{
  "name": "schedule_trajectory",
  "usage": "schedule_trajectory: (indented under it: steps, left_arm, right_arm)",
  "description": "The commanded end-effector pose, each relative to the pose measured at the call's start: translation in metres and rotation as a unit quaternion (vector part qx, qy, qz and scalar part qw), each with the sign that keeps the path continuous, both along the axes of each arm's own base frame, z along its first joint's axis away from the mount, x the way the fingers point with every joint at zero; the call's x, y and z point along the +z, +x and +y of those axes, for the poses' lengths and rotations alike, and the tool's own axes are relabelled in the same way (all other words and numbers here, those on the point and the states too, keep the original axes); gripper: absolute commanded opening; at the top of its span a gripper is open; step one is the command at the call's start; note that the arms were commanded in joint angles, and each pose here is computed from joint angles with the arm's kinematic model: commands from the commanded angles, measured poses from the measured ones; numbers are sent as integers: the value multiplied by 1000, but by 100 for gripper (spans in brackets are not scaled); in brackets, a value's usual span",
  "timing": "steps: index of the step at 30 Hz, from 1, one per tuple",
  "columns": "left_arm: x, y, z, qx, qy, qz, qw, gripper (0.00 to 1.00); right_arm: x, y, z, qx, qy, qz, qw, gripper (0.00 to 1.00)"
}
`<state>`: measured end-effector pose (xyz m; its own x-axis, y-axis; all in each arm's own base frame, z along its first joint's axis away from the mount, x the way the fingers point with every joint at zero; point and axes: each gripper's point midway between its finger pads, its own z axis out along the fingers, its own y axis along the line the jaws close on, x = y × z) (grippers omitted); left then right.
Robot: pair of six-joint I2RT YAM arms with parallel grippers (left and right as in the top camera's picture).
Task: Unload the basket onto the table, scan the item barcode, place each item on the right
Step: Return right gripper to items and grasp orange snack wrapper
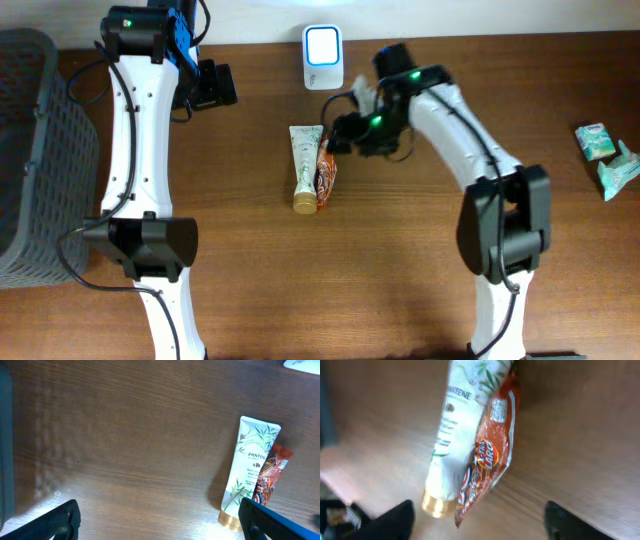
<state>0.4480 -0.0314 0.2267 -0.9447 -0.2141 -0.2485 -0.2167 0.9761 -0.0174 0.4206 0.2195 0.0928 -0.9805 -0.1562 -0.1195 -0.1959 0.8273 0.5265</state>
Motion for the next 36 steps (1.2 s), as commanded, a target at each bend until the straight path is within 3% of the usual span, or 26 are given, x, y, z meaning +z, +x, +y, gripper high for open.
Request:
schedule_trajectory:
  steps: [1, 5, 9, 14, 19, 24, 27, 32, 36]
  left_arm:
    - [8, -1, 1, 0, 3, -10, 1000, 99]
    - [8, -1, 1, 0, 3, -10, 1000, 99]
    - [8, -1, 1, 0, 3, -10, 1000, 99]
    - [8, -1, 1, 0, 3, -10, 1000, 99]
    - [8, -1, 1, 0, 3, -10, 1000, 99]
    - [8, -1, 1, 0, 3, -11, 1000, 99]
    - [8, -1, 1, 0, 3, -10, 1000, 99]
    - [8, -1, 1, 0, 3, -10, 1000, 99]
    - [8, -1, 1, 0, 3, -10, 1000, 99]
  right_arm:
    - [-19, -4, -3, -56, -68, 13, 996, 72]
    - [-29, -15, 20, -37, -70, 9, 997, 72]
    - [-49, -20, 14, -79, -138, 4, 987, 73]
    - [-67, -26, 21, -91, -134, 8, 987, 72]
    - [-81, -28, 14, -103, -148, 4, 984, 59]
    - [-69, -16, -35, -120, -279, -40, 952, 51]
    - [-46, -8, -54, -100, -337, -68, 934, 41]
    - [-34, 0, -41, -22, -318, -96, 943, 42]
    - [-39, 5, -39, -7, -315, -111, 943, 54]
